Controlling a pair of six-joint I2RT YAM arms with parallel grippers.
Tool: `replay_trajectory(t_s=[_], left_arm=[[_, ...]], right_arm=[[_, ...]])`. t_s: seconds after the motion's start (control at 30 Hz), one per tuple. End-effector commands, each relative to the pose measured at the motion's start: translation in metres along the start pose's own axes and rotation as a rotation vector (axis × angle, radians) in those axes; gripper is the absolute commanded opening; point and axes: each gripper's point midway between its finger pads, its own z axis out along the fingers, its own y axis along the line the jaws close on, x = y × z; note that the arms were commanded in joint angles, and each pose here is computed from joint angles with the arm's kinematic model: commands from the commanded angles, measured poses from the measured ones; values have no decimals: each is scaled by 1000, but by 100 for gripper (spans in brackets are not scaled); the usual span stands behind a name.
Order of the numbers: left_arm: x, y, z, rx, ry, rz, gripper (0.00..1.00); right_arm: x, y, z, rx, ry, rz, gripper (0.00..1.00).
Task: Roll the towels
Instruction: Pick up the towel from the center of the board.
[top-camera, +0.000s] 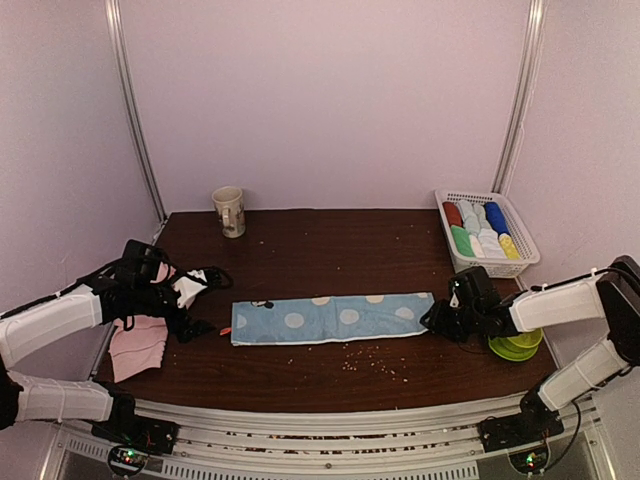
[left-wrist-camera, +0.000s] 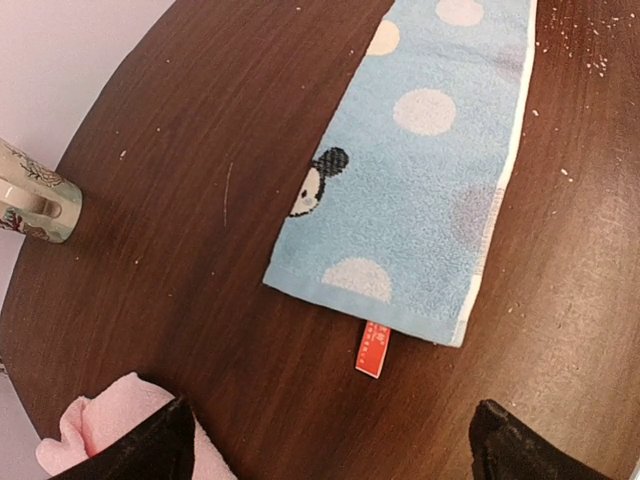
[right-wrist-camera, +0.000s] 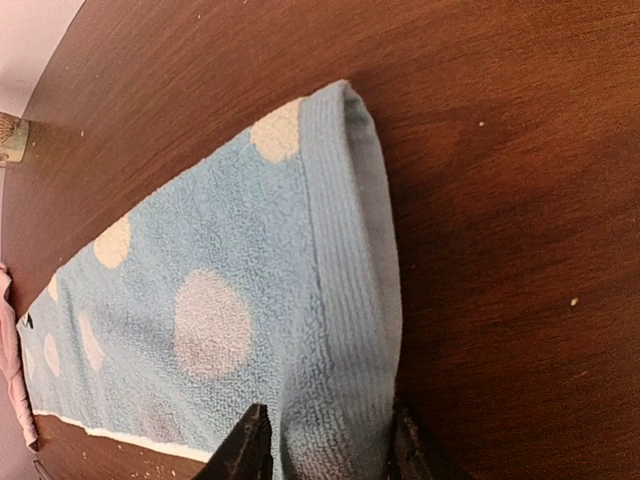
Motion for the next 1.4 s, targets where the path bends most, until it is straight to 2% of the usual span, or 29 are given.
replay_trajectory(t_s=[0.0, 0.2, 0.57, 0.87, 1.03, 1.13, 1.27, 1.37], left_arm=[[-6, 3, 1, -13, -36, -4, 98], [-5, 3, 2, -13, -35, -2, 98], [-5, 2, 2, -14, -36, -2, 98], [-4, 2, 1, -14, -35, 1, 98], [-5, 2, 0, -18, -40, 3, 98], [-5, 2, 0, -19, -43, 2, 98], [-5, 1, 0, -17, -43, 1, 98], [-6, 2, -1, -18, -44, 3, 98]], right_arm=[[21, -54, -2, 212, 33, 43, 41], [15, -38, -6, 113, -5, 97, 55], [12, -62, 7, 247, -8, 68, 56], [8, -68, 14, 276, 12, 43, 55], [18, -68, 21, 242, 78, 23, 47], [24, -65, 20, 210, 103, 28, 33], [25, -63, 15, 186, 104, 29, 26], [22, -58, 12, 167, 98, 30, 16]])
